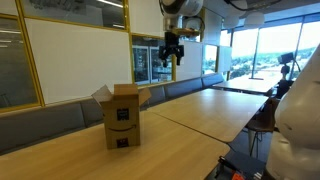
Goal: Pick up the toy and rope from the table and put them in the box.
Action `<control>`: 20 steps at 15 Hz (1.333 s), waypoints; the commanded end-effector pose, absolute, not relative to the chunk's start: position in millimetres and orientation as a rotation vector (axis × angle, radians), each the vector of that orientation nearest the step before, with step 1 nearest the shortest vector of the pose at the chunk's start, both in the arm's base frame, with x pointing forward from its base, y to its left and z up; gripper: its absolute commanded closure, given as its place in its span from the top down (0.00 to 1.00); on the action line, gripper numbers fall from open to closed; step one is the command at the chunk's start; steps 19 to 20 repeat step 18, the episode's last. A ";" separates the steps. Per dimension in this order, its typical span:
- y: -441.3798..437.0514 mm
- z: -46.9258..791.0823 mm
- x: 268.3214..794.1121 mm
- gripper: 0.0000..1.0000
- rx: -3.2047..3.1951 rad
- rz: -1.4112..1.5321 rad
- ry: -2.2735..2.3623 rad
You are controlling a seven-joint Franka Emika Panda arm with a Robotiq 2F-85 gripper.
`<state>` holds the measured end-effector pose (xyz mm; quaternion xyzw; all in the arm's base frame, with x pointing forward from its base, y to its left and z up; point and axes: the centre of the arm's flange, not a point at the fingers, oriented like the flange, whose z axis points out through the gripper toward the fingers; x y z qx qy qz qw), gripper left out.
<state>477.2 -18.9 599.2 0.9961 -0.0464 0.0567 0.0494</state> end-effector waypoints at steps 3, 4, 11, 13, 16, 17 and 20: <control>-75.2 526.7 371.5 1.00 3.090 0.055 0.061; -84.7 515.1 355.0 1.00 3.095 0.038 0.077; -115.5 481.7 317.4 1.00 3.099 0.060 0.030; -115.9 480.2 306.8 1.00 3.101 0.090 0.024; -115.0 480.7 304.7 1.00 3.101 0.099 0.026; -115.0 480.5 304.8 1.00 3.101 0.100 0.026; -115.0 480.5 304.8 1.00 3.101 0.101 0.026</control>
